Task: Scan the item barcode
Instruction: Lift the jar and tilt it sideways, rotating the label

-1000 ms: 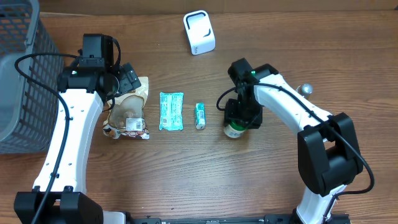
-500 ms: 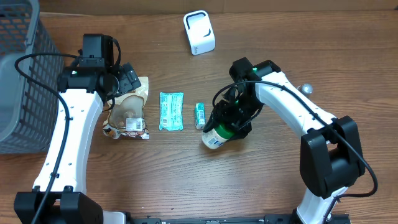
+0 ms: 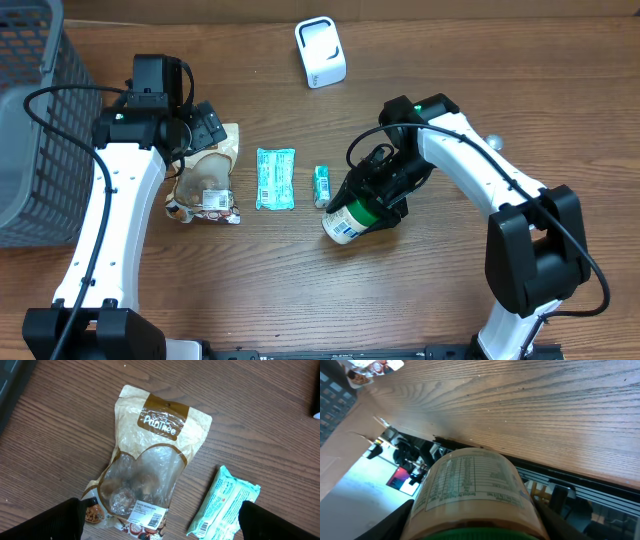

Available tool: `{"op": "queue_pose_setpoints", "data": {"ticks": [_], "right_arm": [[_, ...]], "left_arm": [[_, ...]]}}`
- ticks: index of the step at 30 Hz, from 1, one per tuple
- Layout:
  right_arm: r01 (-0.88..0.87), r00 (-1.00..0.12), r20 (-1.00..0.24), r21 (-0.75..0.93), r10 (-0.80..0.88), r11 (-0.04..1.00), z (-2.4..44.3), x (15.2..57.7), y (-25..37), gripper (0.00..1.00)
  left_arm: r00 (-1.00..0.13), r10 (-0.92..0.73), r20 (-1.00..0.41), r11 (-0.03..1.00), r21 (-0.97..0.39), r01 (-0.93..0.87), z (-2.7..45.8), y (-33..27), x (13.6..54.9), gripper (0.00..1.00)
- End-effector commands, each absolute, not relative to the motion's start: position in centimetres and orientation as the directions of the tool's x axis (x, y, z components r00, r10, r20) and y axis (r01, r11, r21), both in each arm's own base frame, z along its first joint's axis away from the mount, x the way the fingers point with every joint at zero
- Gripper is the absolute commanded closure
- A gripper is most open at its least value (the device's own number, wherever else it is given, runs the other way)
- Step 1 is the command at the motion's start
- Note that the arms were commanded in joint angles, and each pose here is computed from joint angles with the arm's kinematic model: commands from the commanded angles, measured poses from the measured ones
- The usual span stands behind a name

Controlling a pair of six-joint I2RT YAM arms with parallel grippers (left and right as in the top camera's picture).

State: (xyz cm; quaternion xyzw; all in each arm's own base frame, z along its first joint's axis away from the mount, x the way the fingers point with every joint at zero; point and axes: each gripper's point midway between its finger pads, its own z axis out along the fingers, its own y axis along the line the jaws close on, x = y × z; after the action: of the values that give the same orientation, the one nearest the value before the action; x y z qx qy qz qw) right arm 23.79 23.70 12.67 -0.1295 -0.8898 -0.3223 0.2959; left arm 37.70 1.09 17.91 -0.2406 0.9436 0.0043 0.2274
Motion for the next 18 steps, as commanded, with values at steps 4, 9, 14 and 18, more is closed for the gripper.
{"op": "queue_pose_setpoints", "data": {"ticks": [4,9,14,18], "right_arm": [[0.432,-0.814,0.580,0.566,0.032,0.702,15.13,24.92,23.78,0.78],[0.432,-0.814,0.580,0.566,0.032,0.702,15.13,24.92,23.78,0.78],[0.434,-0.812,0.583,0.564,0.033,0.703,15.14,24.86,23.76,0.78],[0.434,-0.812,0.583,0.564,0.033,0.703,15.14,24.86,23.76,0.78]], "left_arm": [[-0.780,-0.449,-0.436,0.886,-0.102,-0.453,18.14,1.19,37.89,0.00],[-0.780,-0.449,-0.436,0.886,-0.102,-0.453,18.14,1.19,37.89,0.00],[-0.780,-0.449,-0.436,0.886,-0.102,-0.453,18.14,1.19,37.89,0.00],[-0.780,-0.449,-0.436,0.886,-0.102,-0.453,18.14,1.19,37.89,0.00]]}}
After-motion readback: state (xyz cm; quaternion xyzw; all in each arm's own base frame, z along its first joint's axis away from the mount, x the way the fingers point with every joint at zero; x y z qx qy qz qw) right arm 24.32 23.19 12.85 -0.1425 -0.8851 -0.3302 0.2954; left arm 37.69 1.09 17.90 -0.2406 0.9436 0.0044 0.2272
